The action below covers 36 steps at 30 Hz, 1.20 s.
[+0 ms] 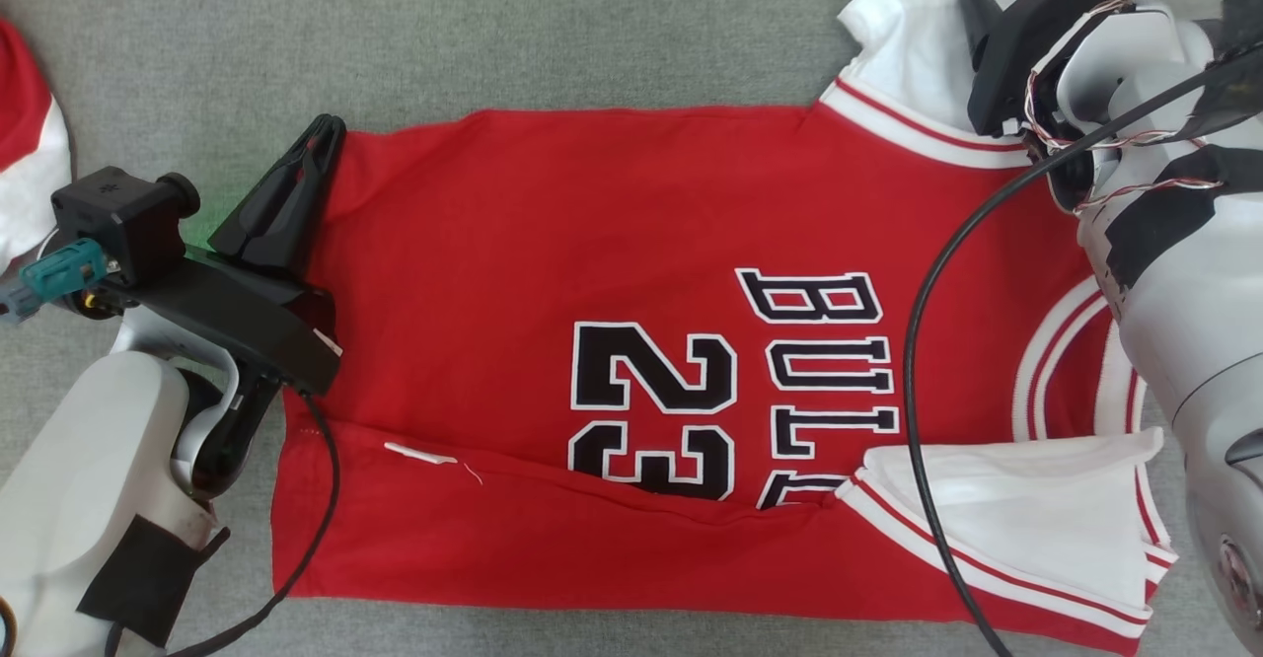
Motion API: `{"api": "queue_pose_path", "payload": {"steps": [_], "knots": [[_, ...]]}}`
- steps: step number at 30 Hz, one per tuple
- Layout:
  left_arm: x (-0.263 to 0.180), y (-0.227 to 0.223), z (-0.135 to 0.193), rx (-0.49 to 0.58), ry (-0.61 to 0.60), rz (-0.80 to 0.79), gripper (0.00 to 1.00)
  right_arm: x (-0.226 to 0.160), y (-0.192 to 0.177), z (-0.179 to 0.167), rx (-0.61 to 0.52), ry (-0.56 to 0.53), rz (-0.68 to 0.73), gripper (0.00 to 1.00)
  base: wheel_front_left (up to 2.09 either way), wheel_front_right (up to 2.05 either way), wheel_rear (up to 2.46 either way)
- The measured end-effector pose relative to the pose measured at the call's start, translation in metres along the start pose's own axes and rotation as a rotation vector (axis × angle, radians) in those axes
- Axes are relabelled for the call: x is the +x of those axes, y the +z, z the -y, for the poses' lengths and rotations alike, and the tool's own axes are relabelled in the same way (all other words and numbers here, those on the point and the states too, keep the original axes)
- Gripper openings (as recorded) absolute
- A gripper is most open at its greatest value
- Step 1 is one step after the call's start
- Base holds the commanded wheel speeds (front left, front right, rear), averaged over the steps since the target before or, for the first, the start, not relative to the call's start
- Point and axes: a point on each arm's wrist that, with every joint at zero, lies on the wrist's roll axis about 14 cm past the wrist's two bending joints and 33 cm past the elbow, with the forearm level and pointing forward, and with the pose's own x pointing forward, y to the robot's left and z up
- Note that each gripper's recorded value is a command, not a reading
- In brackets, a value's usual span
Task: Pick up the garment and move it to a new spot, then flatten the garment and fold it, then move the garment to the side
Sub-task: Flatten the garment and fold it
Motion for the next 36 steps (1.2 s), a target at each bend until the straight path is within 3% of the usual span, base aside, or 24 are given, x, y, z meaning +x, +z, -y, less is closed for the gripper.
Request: {"api": "queue_pose_path", "payload": {"steps": [1, 2, 3, 10, 18, 28, 36], "knots": [[0.000, -0.002, -0.001, 0.001, 0.002, -0.004, 0.00, 0.002, -0.003, -0.001, -0.007, 0.003, -0.007, 0.80, 0.00, 0.00, 0.00], [0.000, -0.004, -0.003, 0.000, 0.008, -0.005, 0.00, 0.005, -0.004, -0.002, -0.012, 0.005, -0.010, 0.25, 0.00, 0.00, 0.00], [-0.001, -0.005, -0.004, 0.000, 0.010, -0.007, 0.00, 0.007, -0.003, -0.002, -0.011, 0.005, -0.008, 0.00, 0.00, 0.00, 0.00], [-0.002, -0.001, -0.006, 0.003, 0.021, 0.012, 0.00, 0.004, 0.005, 0.002, -0.034, -0.008, 0.026, 0.00, 0.00, 0.00, 0.00], [-0.015, 0.002, -0.014, -0.013, 0.056, 0.020, 0.00, -0.016, 0.044, 0.002, 0.022, -0.018, 0.187, 0.00, 0.00, 0.00, 0.00], [-0.028, 0.014, -0.004, -0.028, 0.069, 0.043, 0.00, -0.063, 0.054, -0.010, 0.135, 0.026, 0.337, 0.00, 0.00, 0.00, 0.00], [-0.037, 0.024, 0.004, -0.032, 0.068, 0.063, 0.00, -0.113, 0.044, 0.001, 0.213, 0.073, 0.418, 0.00, 0.00, 0.00, 0.00]]}}
